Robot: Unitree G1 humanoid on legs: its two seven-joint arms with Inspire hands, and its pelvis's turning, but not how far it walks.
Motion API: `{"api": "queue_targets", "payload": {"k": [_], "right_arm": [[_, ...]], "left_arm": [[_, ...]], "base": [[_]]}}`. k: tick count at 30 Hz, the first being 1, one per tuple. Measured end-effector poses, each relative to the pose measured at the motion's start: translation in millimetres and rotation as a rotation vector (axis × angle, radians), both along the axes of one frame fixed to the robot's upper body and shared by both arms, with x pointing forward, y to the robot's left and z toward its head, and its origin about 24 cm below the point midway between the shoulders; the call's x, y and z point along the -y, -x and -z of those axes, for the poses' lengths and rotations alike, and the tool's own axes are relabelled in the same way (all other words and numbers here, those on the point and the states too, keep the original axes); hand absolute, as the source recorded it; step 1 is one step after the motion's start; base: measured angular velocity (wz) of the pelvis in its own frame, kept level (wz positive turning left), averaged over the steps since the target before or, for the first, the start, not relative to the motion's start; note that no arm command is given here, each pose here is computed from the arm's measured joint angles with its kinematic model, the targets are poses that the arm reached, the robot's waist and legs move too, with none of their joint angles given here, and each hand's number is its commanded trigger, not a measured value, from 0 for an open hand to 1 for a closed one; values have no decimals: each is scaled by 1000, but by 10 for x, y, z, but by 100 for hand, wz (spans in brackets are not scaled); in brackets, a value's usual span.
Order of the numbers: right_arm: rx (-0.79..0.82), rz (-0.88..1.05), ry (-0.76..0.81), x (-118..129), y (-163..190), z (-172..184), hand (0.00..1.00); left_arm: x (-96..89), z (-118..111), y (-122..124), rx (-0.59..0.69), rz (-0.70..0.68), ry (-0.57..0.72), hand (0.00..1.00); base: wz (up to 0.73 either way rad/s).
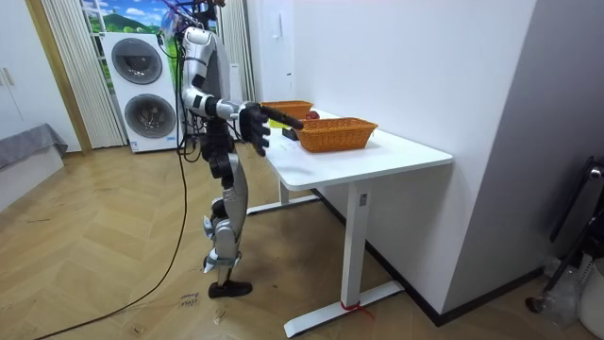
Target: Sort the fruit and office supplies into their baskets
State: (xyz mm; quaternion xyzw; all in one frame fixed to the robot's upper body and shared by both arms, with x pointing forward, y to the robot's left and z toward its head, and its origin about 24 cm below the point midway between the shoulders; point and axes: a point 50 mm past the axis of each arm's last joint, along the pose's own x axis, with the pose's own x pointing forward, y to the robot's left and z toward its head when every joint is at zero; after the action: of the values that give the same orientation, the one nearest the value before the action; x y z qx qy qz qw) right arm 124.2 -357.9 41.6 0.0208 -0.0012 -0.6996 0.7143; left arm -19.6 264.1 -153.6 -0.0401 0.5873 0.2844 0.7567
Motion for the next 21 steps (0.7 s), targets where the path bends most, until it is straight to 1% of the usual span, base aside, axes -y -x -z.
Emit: {"api": "queue_targets", "payload": {"k": [5,10,14,19,21], "right_arm": [[21,-36,129,-45,-96,-214,0],[44,-71,326,-100,-167,-537,0],[83,-114,416,-147,-289,-720,0],[100,-204,547,-286,-484,-920,0],[128,-237,571,-318,-527,-1005,0]], "left_arm": [[4,9,-3,0,0,-2,0],[-5,29,65,-45,-1,-1,0],[-7,30,80,-56,13,-1,0],[27,41,68,-69,66,11,0],[33,44,74,-70,69,18,0]], "base": [[0],[0],[1],[3],[0]]}}
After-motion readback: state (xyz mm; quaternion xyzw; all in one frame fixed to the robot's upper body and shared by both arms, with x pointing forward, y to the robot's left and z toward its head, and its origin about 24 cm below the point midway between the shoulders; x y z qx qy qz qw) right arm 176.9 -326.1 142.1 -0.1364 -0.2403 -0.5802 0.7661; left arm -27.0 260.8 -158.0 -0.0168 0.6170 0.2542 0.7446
